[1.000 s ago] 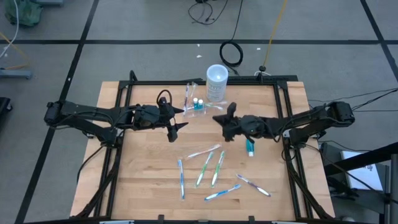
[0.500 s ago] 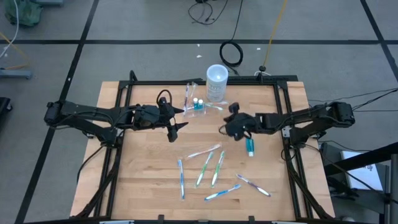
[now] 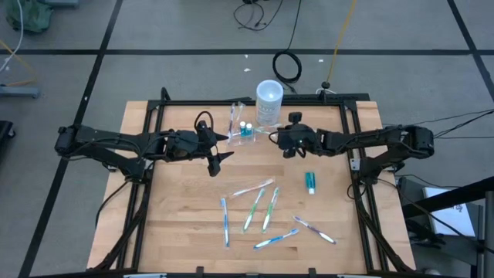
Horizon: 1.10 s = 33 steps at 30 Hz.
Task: Pick & Place toothbrushing station
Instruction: Put the orange toothbrush into the transparent organizer
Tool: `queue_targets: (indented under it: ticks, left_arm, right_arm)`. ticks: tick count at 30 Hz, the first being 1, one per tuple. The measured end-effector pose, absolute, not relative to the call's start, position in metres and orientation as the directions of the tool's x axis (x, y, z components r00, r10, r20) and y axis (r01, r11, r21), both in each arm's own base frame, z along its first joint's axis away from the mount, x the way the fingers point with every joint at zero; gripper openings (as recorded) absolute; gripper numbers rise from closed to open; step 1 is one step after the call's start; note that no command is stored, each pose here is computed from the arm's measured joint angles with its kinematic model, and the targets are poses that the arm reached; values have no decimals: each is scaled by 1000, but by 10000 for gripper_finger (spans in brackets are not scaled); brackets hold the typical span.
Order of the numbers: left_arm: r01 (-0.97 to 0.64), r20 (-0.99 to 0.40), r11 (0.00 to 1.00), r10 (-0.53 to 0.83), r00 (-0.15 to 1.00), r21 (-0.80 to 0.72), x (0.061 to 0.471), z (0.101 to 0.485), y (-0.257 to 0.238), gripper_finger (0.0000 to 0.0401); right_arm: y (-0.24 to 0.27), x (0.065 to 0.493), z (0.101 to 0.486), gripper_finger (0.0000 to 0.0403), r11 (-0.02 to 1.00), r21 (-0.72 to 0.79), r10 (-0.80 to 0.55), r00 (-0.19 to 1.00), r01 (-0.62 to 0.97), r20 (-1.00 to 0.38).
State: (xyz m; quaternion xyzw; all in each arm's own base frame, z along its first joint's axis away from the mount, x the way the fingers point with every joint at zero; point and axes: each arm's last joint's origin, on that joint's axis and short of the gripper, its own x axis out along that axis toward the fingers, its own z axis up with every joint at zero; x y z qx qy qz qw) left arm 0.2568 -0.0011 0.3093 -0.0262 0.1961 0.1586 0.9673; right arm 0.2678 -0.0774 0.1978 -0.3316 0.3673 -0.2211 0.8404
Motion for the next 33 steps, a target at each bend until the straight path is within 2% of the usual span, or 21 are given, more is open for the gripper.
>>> queue_targets:
  ticks: [8,12,16,20,28,31,33]
  left_arm:
    - [-317,-388,948,297,873,12,257,309,-1,273]
    - [-317,-388,948,297,872,13,257,309,-1,274]
    - [-317,-389,948,297,872,14,257,309,-1,274]
    - [-317,-389,948,297,872,14,257,309,-1,274]
    - [-317,-389,948,297,872,14,257,309,-1,274]
    - [-317,-389,948,297,872,14,257,309,-1,274]
    - [-317,-389,948,297,872,14,257,309,-1,274]
  right_arm:
    - [-83,293,190,0,609,-764,-633,711,213,-306]
    - [-82,292,187,0,570,-803,-663,675,176,-323]
    - [-77,289,193,0,499,-834,-750,599,235,-280]
    - [-65,288,202,0,462,-849,-773,586,256,-245]
    - [-32,283,228,0,492,-820,-701,692,293,-172]
    - [-20,279,239,0,529,-787,-664,732,319,-150]
    - [-13,276,241,0,584,-767,-588,790,264,-176]
